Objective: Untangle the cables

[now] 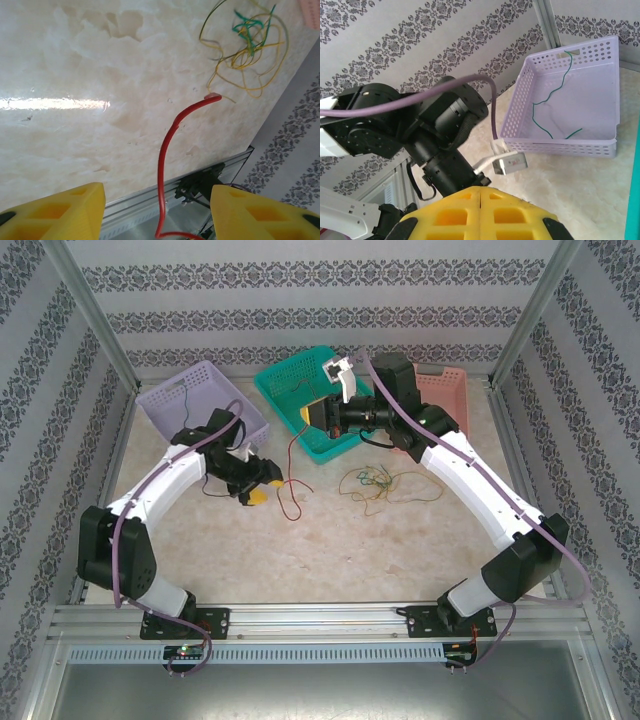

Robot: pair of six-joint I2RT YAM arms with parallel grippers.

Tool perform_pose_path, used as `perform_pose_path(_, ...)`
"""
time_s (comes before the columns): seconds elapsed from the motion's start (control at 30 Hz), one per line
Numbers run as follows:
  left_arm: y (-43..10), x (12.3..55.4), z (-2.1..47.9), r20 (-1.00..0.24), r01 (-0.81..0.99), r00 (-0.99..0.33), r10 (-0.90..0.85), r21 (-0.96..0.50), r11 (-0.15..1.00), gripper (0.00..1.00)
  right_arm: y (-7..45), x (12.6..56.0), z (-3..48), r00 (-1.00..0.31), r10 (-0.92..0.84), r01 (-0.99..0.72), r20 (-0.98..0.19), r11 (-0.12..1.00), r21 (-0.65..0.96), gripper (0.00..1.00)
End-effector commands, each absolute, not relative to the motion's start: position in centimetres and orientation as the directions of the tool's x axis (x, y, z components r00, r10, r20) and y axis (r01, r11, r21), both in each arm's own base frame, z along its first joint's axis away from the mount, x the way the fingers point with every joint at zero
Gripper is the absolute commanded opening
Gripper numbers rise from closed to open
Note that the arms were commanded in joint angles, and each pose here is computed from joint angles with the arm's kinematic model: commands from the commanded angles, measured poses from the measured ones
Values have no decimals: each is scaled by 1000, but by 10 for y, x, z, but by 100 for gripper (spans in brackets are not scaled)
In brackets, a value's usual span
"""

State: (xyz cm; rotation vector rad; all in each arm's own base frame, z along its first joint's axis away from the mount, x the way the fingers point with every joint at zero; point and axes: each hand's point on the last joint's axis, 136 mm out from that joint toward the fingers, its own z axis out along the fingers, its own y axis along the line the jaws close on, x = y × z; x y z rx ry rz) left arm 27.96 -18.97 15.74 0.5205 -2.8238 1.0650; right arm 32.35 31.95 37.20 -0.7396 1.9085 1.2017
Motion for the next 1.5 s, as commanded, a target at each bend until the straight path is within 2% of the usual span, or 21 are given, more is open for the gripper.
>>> perform_pose_path(0.0, -204, 271, 150, 221, -333, -943, -250, -626, 705, 58, 319, 319, 390, -511, -56, -812, -857, 359, 461, 0)
perform_pose_path(0.1, -211, 272, 145, 227, -347, -938, -263, -628, 697, 55, 318, 319, 391, -511, -50, -811, -858, 360, 462, 0)
perform_pose_path(0.17, -212, 273, 139, 236, -364, -931, -277, -620, 695, 45, 317, 318, 394, -508, -42, -811, -860, 359, 461, 0)
perform_pose_path(0.3, -194, 282, 136, 185, -401, -914, -362, -554, 730, 6, 311, 312, 394, -510, -38, -805, -859, 374, 461, 0)
perform_pose_path(0.33, -184, 288, 139, 162, -427, -898, -408, -539, 726, 0, 307, 309, 392, -510, -37, -799, -859, 391, 458, 0)
perform_pose_path(0.47, -142, 317, 163, 81, -545, -780, -620, -573, 612, 0, 274, 303, 367, -539, 27, -700, -842, 542, 465, 0)
perform_pose_path(0.63, -110, 361, 219, -31, -538, -621, -783, -710, 455, 0, 203, 289, 302, -593, 304, -363, -746, 726, 584, 0)
perform_pose_path(0.7, -109, 377, 239, -62, -494, -597, -800, -757, 427, 0, 179, 277, 277, -593, 431, -212, -680, 731, 648, 0)
perform_pose_path(0.8, -104, 395, 263, -95, -435, -555, -827, -814, 385, 0, 158, 256, 236, -597, 584, -26, -550, 671, 741, 0)
perform_pose_path(0.9, -93, 411, 283, -111, -386, -500, -859, -859, 335, 0, 146, 236, 194, -620, 652, 123, -437, 631, 766, 0)
perform_pose_path(1.03, -105, 437, 300, -82, -301, -523, -849, -914, 273, 0, 152, 229, 181, -659, 644, 130, -388, 606, 784, 0)
perform_pose_path(1.17, -132, 462, 305, -56, -234, -595, -802, -943, 239, 0, 160, 241, 205, -666, 580, 54, -470, 665, 745, 0)
perform_pose_path(1.27, -149, 478, 304, -68, -210, -629, -774, -944, 255, 0, 164, 263, 229, -655, 543, 9, -525, 701, 713, 0)
perform_pose_path(1.47, -179, 529, 294, -97, -184, -663, -742, -940, 286, 0, 169, 340, 278, -645, 467, -60, -605, 758, 650, 0)
